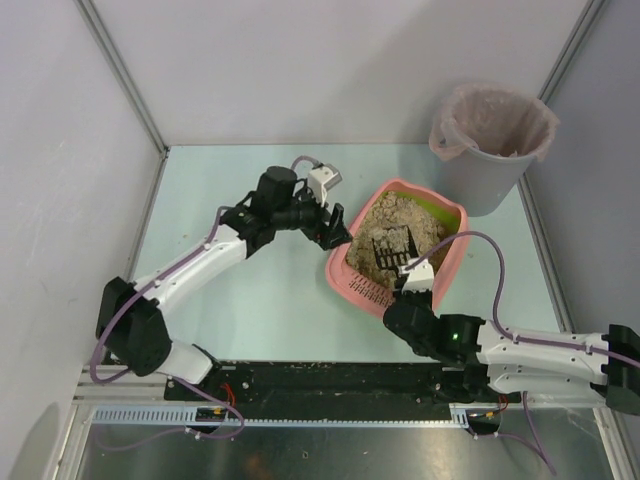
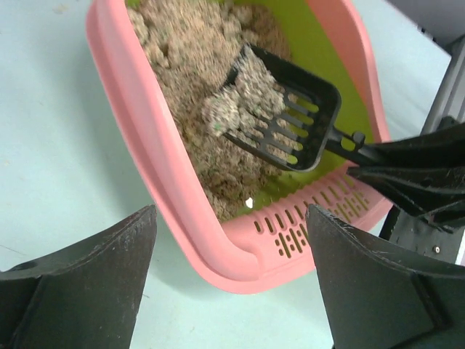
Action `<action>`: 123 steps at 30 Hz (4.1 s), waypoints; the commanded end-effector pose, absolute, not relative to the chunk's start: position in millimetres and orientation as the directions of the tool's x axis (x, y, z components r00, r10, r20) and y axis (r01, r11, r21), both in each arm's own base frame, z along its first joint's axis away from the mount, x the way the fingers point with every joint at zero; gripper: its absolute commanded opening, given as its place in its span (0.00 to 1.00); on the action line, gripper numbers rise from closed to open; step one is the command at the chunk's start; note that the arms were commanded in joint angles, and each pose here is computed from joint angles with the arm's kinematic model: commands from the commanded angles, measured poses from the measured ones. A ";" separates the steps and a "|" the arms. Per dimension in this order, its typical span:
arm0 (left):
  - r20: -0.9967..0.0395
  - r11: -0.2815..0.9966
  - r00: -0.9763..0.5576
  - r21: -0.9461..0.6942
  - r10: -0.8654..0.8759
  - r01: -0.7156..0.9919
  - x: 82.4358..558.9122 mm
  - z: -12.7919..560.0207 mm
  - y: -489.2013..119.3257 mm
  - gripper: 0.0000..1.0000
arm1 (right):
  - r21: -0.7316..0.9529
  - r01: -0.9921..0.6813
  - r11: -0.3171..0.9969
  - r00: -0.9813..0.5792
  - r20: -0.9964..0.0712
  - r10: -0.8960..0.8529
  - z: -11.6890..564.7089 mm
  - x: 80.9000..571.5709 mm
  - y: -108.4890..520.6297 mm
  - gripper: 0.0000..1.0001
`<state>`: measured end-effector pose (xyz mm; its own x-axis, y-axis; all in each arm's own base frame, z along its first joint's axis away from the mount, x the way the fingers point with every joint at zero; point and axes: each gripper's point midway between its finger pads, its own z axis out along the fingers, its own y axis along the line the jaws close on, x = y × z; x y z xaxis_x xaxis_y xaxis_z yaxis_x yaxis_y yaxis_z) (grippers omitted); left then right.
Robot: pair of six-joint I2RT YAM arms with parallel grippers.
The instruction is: Clean the litter box
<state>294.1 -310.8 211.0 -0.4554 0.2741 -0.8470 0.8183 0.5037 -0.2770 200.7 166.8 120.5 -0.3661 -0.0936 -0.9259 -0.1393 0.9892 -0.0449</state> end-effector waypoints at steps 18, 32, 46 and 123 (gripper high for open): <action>-0.912 0.697 -0.322 -0.060 0.253 0.715 330.3 240.8 -262.7 0.89 | 0.042 -0.014 0.999 -0.249 -0.968 0.037 134.2 181.7 138.2 0.00; -0.911 0.694 -0.329 -0.068 0.250 0.717 328.7 240.6 -263.1 0.89 | 0.041 -0.036 0.998 -0.264 -0.964 0.030 137.3 183.3 151.7 0.00; -0.908 0.690 -0.335 -0.075 0.251 0.720 327.7 238.1 -264.7 0.89 | -0.009 -0.047 0.999 -0.283 -0.959 -0.022 136.2 188.5 155.4 0.00; -0.908 0.670 -0.346 -0.105 0.237 0.735 323.5 239.6 -270.4 0.93 | 0.015 -0.046 0.999 -0.432 -0.902 -0.007 345.2 305.7 76.3 0.00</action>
